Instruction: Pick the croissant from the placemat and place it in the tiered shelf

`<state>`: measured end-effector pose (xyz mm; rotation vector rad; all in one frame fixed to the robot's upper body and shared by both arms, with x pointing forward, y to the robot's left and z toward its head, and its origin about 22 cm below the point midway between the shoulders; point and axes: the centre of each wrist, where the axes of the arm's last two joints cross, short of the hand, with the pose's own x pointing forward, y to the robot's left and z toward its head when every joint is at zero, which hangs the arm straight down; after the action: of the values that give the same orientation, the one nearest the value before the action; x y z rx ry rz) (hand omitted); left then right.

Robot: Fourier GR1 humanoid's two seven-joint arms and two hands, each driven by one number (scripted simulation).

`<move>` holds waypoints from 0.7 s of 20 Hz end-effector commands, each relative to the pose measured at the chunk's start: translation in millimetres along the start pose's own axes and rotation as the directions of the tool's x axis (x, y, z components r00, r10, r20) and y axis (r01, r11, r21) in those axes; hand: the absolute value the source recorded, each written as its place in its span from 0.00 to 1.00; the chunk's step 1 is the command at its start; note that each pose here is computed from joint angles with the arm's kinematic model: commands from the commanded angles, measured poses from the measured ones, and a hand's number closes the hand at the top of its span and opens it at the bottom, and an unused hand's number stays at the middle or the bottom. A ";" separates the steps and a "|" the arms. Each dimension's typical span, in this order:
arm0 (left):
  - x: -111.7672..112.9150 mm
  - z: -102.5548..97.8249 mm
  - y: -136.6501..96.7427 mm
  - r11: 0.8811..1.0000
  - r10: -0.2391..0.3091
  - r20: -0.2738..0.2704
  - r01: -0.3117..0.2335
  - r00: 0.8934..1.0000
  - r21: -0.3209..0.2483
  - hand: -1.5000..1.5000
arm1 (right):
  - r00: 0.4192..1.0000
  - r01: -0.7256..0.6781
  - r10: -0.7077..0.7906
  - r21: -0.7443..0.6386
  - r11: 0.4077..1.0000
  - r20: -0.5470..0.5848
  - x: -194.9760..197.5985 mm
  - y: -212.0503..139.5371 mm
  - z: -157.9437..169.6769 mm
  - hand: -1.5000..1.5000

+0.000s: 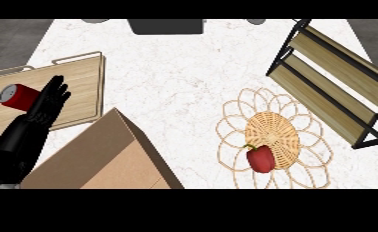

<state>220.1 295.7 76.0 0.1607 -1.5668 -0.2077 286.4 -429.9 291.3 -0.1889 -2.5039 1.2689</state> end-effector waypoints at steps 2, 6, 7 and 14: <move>-8.4 -7.4 -13.7 0.999 0.040 0.005 -0.040 0.999 -0.003 0.50 | 0.969 0.099 -0.131 0.155 0.983 0.210 3.5 -0.5 -7.7 1.00; -4.0 -11.5 -11.3 0.999 0.036 0.011 -0.036 0.999 -0.009 0.50 | 0.962 -0.010 -0.072 0.298 0.955 0.265 9.7 5.5 -21.4 1.00; -8.3 -9.1 -6.3 0.999 0.052 -0.008 -0.052 0.999 0.015 0.50 | 0.949 0.004 -0.105 0.323 0.946 0.296 13.6 7.3 -23.1 1.00; -2.4 -8.3 -19.0 0.999 0.036 0.033 -0.036 0.999 -0.014 0.50 | 0.964 -0.062 -0.058 0.435 0.898 0.259 -3.7 39.0 10.5 1.00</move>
<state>218.3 293.5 79.3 0.1491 -1.5799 -0.2149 282.6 -404.8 274.8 -0.1874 -2.2778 1.7688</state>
